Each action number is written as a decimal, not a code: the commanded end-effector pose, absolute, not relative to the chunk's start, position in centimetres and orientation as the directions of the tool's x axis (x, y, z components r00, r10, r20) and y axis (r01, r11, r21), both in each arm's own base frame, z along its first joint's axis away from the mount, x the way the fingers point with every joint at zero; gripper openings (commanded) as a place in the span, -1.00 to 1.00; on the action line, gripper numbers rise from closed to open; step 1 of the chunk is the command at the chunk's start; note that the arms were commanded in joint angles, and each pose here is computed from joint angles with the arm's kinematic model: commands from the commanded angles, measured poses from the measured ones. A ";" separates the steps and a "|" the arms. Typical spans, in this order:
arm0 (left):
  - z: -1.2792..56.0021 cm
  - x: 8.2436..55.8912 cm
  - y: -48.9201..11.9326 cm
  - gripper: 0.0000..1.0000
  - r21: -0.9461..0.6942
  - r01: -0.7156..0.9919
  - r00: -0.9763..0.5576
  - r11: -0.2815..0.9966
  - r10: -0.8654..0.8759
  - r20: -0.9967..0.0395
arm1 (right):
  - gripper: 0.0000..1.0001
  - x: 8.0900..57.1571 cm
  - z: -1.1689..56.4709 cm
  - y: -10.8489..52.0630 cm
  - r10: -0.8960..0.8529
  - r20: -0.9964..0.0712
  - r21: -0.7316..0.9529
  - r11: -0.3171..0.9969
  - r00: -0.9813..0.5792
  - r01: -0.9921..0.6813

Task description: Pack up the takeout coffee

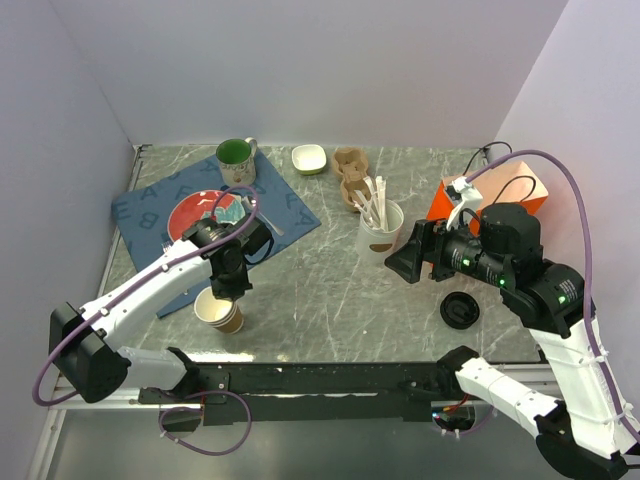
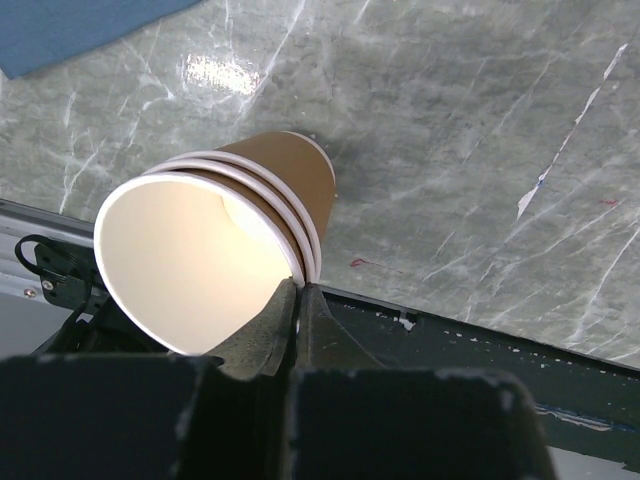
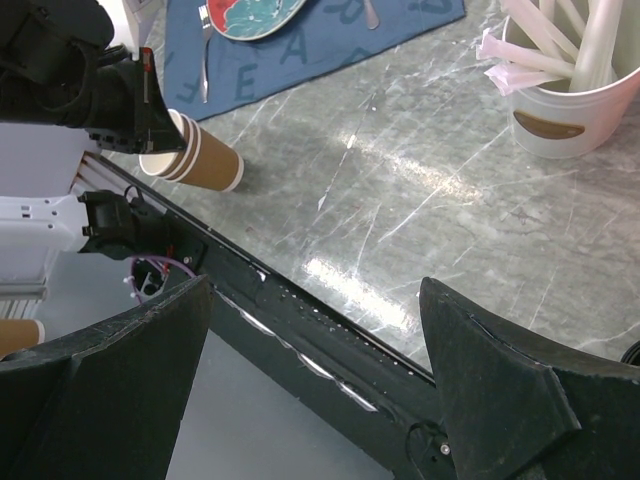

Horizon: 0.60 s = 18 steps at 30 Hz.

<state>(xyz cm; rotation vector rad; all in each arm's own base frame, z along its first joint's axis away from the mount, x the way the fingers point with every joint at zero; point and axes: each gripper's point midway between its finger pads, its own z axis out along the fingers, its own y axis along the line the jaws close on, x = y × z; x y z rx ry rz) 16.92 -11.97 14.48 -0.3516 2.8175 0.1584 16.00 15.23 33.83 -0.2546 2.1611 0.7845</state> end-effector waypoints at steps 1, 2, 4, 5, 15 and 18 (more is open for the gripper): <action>14.6 16.8 -11.8 -0.91 0.079 -0.265 -0.923 0.961 -0.229 -0.310 | 0.84 16.3 34.8 15.0 0.081 -0.778 0.432 0.789 -0.623 -0.437; 14.4 16.8 -11.8 -0.91 0.086 -0.261 -0.926 0.962 -0.224 -0.303 | 0.83 16.4 34.8 15.0 0.080 -0.777 0.432 0.789 -0.624 -0.437; 14.1 16.8 -12.0 -0.90 0.085 -0.258 -0.929 0.962 -0.223 -0.296 | 0.84 16.4 34.7 15.0 0.079 -0.777 0.432 0.790 -0.625 -0.436; 13.9 16.7 -12.0 -0.87 0.088 -0.255 -0.931 0.963 -0.220 -0.291 | 0.84 16.4 34.7 15.0 0.078 -0.777 0.430 0.791 -0.625 -0.436; 14.0 16.6 -12.0 -0.89 0.094 -0.253 -0.932 0.963 -0.217 -0.289 | 0.84 16.2 34.6 14.7 0.077 -0.779 0.423 0.797 -0.622 -0.431; 13.8 16.6 -12.0 -0.61 0.104 -0.255 -0.935 0.961 -0.217 -0.281 | 0.84 16.1 34.5 14.7 0.077 -0.777 0.425 0.797 -0.625 -0.429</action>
